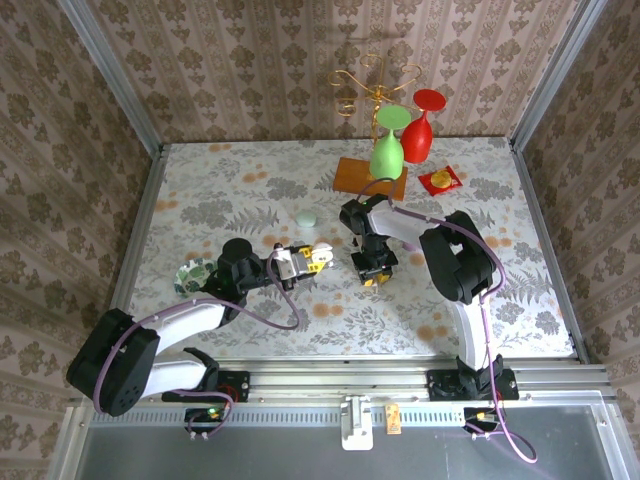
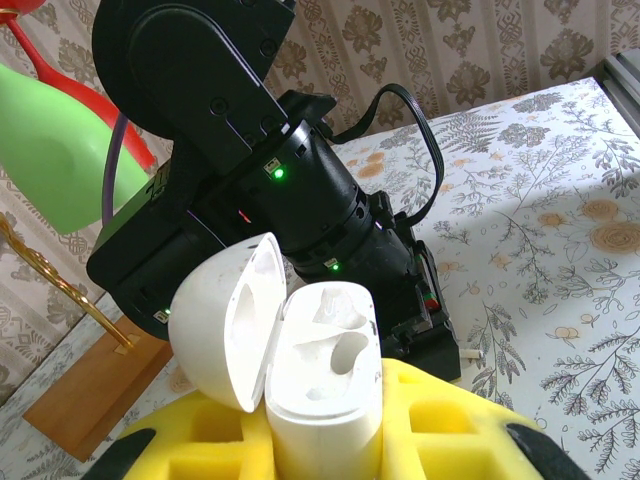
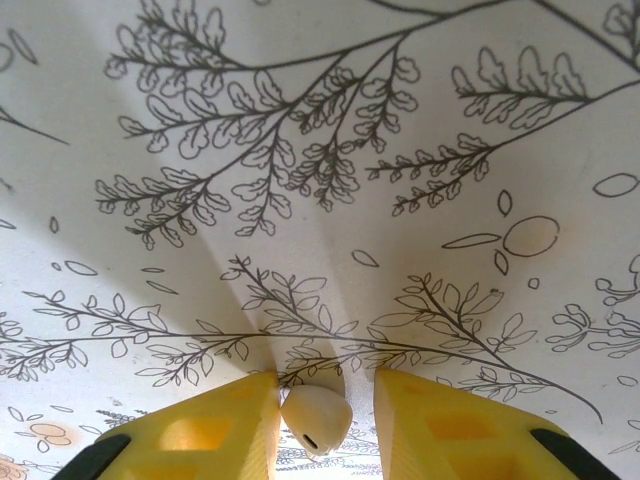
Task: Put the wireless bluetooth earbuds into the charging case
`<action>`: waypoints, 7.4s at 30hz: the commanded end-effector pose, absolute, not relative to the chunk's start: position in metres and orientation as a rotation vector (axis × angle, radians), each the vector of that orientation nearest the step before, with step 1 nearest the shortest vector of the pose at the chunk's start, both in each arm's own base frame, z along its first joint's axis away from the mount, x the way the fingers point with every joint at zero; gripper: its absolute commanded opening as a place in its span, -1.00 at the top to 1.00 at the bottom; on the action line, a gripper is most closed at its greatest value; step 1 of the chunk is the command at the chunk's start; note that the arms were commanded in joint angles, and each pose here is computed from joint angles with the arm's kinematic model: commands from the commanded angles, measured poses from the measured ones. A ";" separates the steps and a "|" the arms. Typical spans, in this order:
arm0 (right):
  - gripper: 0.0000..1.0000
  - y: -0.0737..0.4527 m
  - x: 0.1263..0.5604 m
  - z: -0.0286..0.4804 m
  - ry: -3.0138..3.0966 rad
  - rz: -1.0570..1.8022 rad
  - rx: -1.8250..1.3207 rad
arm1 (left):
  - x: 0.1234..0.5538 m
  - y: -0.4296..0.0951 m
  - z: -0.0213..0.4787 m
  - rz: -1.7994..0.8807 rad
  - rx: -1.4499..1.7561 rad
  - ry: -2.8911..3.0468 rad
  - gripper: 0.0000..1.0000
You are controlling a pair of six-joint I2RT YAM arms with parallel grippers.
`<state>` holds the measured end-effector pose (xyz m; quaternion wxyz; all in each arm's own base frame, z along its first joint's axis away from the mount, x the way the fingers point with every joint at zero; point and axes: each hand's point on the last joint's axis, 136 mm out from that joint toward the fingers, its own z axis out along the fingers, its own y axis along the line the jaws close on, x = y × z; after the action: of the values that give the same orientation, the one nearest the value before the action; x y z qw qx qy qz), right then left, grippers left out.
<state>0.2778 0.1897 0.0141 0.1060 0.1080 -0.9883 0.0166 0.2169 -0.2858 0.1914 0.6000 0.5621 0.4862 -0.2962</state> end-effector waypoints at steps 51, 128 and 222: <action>0.52 0.222 0.316 0.139 -3.483 -0.249 0.664 | 0.225 -0.291 0.189 -0.726 1.296 1.142 0.96; 0.48 0.306 0.307 0.225 -3.650 -0.878 1.206 | 0.273 -0.300 0.217 -0.948 0.952 1.426 0.96; 0.05 0.310 0.355 0.045 -3.250 -0.743 0.249 | 0.248 -0.242 0.226 -0.702 0.968 1.338 0.97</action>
<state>0.3567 0.3014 0.0488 -0.1207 0.0583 -0.9672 -0.2157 0.2504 -0.2448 0.2231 0.6155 0.4172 0.5894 -0.3159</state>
